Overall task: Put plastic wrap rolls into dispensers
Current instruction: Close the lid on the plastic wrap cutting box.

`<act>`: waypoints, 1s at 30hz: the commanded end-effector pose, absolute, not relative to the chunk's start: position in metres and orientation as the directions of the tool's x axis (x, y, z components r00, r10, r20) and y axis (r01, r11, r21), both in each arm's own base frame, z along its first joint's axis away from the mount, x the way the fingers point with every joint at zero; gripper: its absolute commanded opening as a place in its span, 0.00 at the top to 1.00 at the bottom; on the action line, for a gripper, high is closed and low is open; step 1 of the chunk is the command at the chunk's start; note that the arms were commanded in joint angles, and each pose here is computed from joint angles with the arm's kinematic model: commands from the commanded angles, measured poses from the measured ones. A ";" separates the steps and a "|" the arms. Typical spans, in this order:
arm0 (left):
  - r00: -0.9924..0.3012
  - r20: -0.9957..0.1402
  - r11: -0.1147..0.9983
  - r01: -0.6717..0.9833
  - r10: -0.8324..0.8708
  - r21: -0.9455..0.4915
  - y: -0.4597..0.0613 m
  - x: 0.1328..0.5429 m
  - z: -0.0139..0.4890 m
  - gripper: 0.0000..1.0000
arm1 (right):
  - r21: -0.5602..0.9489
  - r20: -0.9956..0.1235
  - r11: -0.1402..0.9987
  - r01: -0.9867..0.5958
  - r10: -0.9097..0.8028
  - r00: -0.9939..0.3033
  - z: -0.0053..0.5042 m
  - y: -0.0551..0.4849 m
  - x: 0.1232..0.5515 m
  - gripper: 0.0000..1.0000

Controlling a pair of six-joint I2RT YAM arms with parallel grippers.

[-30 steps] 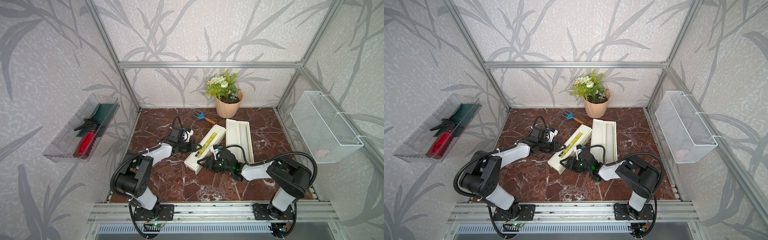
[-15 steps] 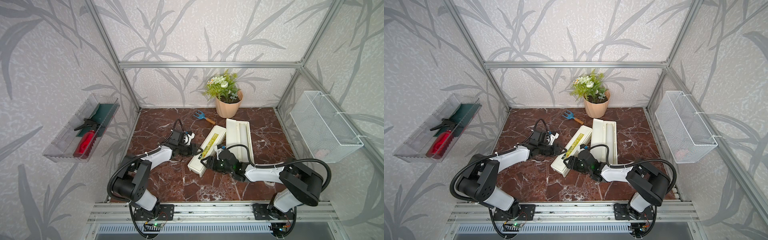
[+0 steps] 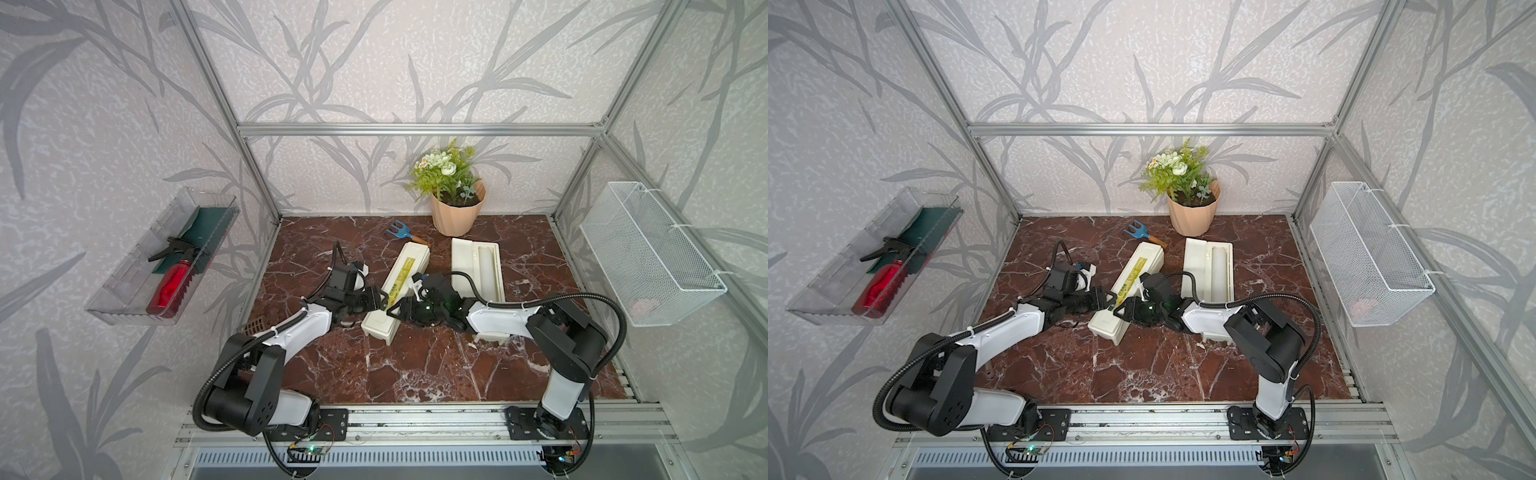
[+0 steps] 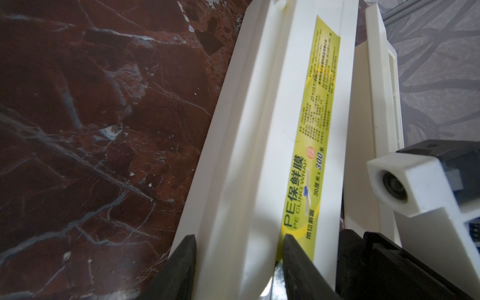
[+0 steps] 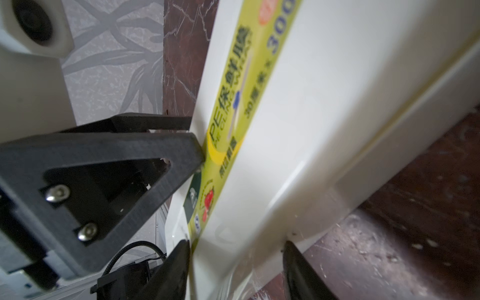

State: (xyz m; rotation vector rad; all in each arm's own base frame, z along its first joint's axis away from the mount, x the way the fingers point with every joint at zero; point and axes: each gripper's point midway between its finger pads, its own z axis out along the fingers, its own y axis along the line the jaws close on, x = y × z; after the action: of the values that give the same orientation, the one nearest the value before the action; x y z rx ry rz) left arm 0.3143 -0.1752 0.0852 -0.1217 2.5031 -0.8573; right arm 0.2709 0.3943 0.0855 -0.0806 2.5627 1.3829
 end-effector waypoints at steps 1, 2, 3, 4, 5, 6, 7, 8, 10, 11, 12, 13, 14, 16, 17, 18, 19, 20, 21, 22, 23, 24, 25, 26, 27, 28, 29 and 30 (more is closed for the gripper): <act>-0.996 -0.020 0.739 -0.052 -0.088 -0.672 -0.203 0.212 0.037 0.49 | 0.796 -0.337 0.532 -0.289 -0.007 -0.941 0.079 0.407 0.284 0.51; -0.995 -0.012 0.745 -0.066 -0.099 -0.663 -0.201 0.211 0.034 0.49 | 0.799 -0.322 0.531 -0.282 -0.019 -0.947 0.077 0.406 0.285 0.51; -0.994 -0.006 0.751 -0.079 -0.109 -0.655 -0.198 0.210 0.031 0.49 | 0.801 -0.308 0.527 -0.283 -0.042 -0.950 0.076 0.408 0.285 0.49; -0.993 -0.003 0.751 -0.089 -0.120 -0.654 -0.197 0.210 0.030 0.49 | 0.801 -0.309 0.521 -0.296 -0.064 -0.949 0.078 0.410 0.282 0.44; -0.991 -0.001 0.750 -0.100 -0.132 -0.653 -0.196 0.210 0.029 0.48 | 0.802 -0.306 0.516 -0.302 -0.080 -0.949 0.080 0.412 0.278 0.39; -0.990 -0.003 0.747 -0.104 -0.141 -0.657 -0.195 0.211 0.029 0.48 | 0.797 -0.305 0.521 -0.306 -0.090 -0.948 0.081 0.410 0.273 0.37; -0.989 -0.008 0.745 -0.104 -0.145 -0.659 -0.195 0.211 0.031 0.48 | 0.790 -0.303 0.532 -0.305 -0.094 -0.948 0.081 0.407 0.268 0.36; -0.989 -0.012 0.745 -0.105 -0.149 -0.659 -0.194 0.212 0.032 0.48 | 0.785 -0.300 0.542 -0.300 -0.091 -0.950 0.081 0.404 0.264 0.34; -0.987 -0.021 0.743 -0.103 -0.156 -0.662 -0.193 0.213 0.035 0.47 | 0.783 -0.287 0.558 -0.274 -0.068 -0.956 0.081 0.393 0.256 0.33; -0.987 -0.027 0.738 -0.100 -0.158 -0.668 -0.193 0.213 0.038 0.47 | 0.783 -0.284 0.562 -0.266 -0.057 -0.957 0.082 0.389 0.253 0.33; -0.986 -0.030 0.729 -0.099 -0.161 -0.677 -0.193 0.214 0.041 0.46 | 0.783 -0.281 0.566 -0.259 -0.050 -0.958 0.081 0.386 0.249 0.32; -0.986 -0.032 0.715 -0.095 -0.163 -0.693 -0.195 0.216 0.044 0.46 | 0.784 -0.281 0.565 -0.257 -0.046 -0.959 0.083 0.384 0.246 0.32; -0.986 -0.030 0.698 -0.094 -0.163 -0.710 -0.197 0.217 0.048 0.46 | 0.783 -0.283 0.566 -0.259 -0.046 -0.958 0.083 0.383 0.243 0.32; -0.989 -0.017 0.666 -0.086 -0.147 -0.741 -0.203 0.219 0.055 0.46 | 0.780 -0.300 0.565 -0.268 -0.037 -0.953 0.088 0.381 0.240 0.31; -0.991 -0.015 0.657 -0.078 -0.135 -0.750 -0.205 0.219 0.058 0.46 | 0.778 -0.310 0.566 -0.272 -0.030 -0.950 0.088 0.381 0.240 0.31; -0.992 -0.008 0.656 -0.077 -0.126 -0.751 -0.206 0.217 0.058 0.46 | 0.782 -0.322 0.559 -0.276 -0.016 -0.947 0.096 0.379 0.240 0.31; -0.993 -0.007 0.652 -0.072 -0.118 -0.755 -0.206 0.217 0.059 0.46 | 0.786 -0.319 0.556 -0.269 -0.008 -0.948 0.099 0.379 0.239 0.31; -0.994 -0.005 0.647 -0.068 -0.111 -0.759 -0.207 0.216 0.060 0.47 | 0.789 -0.317 0.553 -0.267 -0.004 -0.948 0.101 0.379 0.239 0.31; -0.994 0.000 0.646 -0.069 -0.107 -0.760 -0.208 0.215 0.060 0.47 | 0.791 -0.315 0.552 -0.263 0.000 -0.949 0.102 0.378 0.237 0.31; -0.995 0.007 0.641 -0.071 -0.101 -0.764 -0.208 0.213 0.060 0.47 | 0.791 -0.318 0.553 -0.263 0.004 -0.948 0.104 0.378 0.235 0.30; -0.995 0.014 0.635 -0.074 -0.099 -0.769 -0.209 0.213 0.061 0.48 | 0.789 -0.319 0.555 -0.264 0.002 -0.948 0.106 0.378 0.232 0.29; -0.995 0.023 0.628 -0.082 -0.102 -0.774 -0.210 0.212 0.061 0.49 | 0.780 -0.315 0.568 -0.261 -0.004 -0.949 0.105 0.378 0.228 0.28; -0.994 0.031 0.616 -0.092 -0.109 -0.783 -0.211 0.212 0.061 0.51 | 0.774 -0.314 0.576 -0.263 -0.012 -0.949 0.104 0.378 0.223 0.27; -0.993 0.039 0.605 -0.101 -0.115 -0.790 -0.211 0.213 0.060 0.53 | 0.771 -0.309 0.580 -0.263 -0.021 -0.951 0.102 0.378 0.219 0.27; -0.992 0.047 0.597 -0.110 -0.119 -0.795 -0.212 0.213 0.060 0.54 | 0.767 -0.302 0.588 -0.256 -0.021 -0.953 0.099 0.378 0.215 0.27; -0.991 0.058 0.593 -0.118 -0.119 -0.796 -0.212 0.213 0.058 0.56 | 0.765 -0.299 0.594 -0.249 -0.015 -0.954 0.096 0.377 0.212 0.27; -0.991 0.064 0.593 -0.121 -0.117 -0.796 -0.212 0.212 0.056 0.56 | 0.767 -0.298 0.594 -0.241 -0.002 -0.954 0.095 0.375 0.211 0.27; -0.990 0.072 0.596 -0.130 -0.120 -0.793 -0.211 0.211 0.053 0.57 | 0.777 -0.294 0.588 -0.226 0.021 -0.955 0.094 0.373 0.210 0.27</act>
State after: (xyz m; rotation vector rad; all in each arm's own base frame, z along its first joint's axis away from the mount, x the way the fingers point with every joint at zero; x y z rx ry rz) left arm 0.2649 -0.2018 0.0830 -0.1516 2.5916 -1.2519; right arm 0.2245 0.3600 0.0822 -0.1265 2.6043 1.2141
